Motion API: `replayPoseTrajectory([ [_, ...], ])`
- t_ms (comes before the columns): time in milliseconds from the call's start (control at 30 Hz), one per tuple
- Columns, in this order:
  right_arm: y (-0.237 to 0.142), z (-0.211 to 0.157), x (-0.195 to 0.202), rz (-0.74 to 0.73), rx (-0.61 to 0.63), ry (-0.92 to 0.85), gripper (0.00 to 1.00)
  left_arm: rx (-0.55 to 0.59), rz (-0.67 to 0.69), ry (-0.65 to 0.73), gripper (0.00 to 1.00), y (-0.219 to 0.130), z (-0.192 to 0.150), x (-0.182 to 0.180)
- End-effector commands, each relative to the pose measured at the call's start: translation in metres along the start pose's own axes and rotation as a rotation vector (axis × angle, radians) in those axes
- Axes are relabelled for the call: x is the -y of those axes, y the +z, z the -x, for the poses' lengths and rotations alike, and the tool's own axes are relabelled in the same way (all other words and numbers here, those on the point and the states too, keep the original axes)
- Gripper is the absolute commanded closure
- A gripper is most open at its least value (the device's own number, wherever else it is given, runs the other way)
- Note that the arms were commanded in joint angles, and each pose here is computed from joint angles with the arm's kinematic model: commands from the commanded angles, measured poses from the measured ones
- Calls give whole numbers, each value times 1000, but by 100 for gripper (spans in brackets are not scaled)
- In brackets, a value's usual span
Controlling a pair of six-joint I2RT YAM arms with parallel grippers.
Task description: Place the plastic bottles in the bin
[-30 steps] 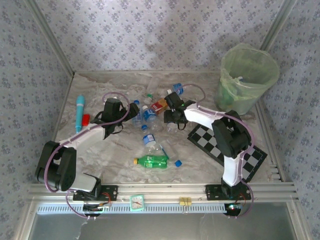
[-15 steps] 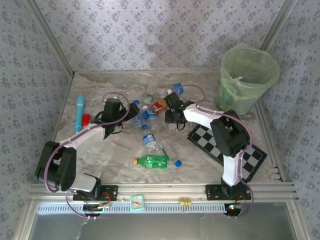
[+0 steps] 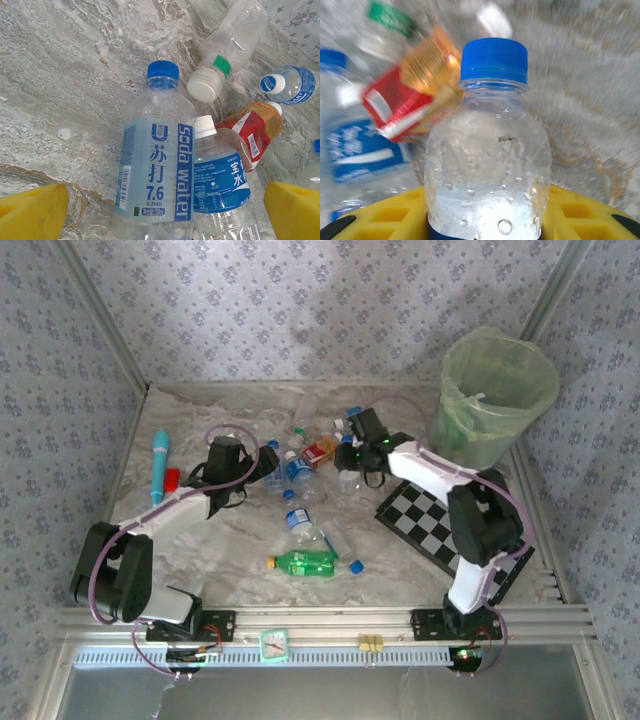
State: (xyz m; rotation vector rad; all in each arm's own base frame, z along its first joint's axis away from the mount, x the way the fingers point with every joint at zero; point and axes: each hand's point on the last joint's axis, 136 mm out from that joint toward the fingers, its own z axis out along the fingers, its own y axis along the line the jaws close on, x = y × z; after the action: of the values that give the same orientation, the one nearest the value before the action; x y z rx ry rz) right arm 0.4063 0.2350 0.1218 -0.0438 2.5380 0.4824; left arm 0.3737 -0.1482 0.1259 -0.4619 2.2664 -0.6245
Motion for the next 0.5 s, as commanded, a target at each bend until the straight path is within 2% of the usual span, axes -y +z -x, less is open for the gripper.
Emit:
replayPoseTrajectory([
  [0,-56,53,-5,131,143,-9,58,1,-24,-16,0,-3,2,4],
  [233,-159,130,44,176,405,108,59,-16,-70,-6,0,3,-1,16],
  [467,-268,182,82,134,681,124,61,-36,-106,43,0,7,-2,33],
])
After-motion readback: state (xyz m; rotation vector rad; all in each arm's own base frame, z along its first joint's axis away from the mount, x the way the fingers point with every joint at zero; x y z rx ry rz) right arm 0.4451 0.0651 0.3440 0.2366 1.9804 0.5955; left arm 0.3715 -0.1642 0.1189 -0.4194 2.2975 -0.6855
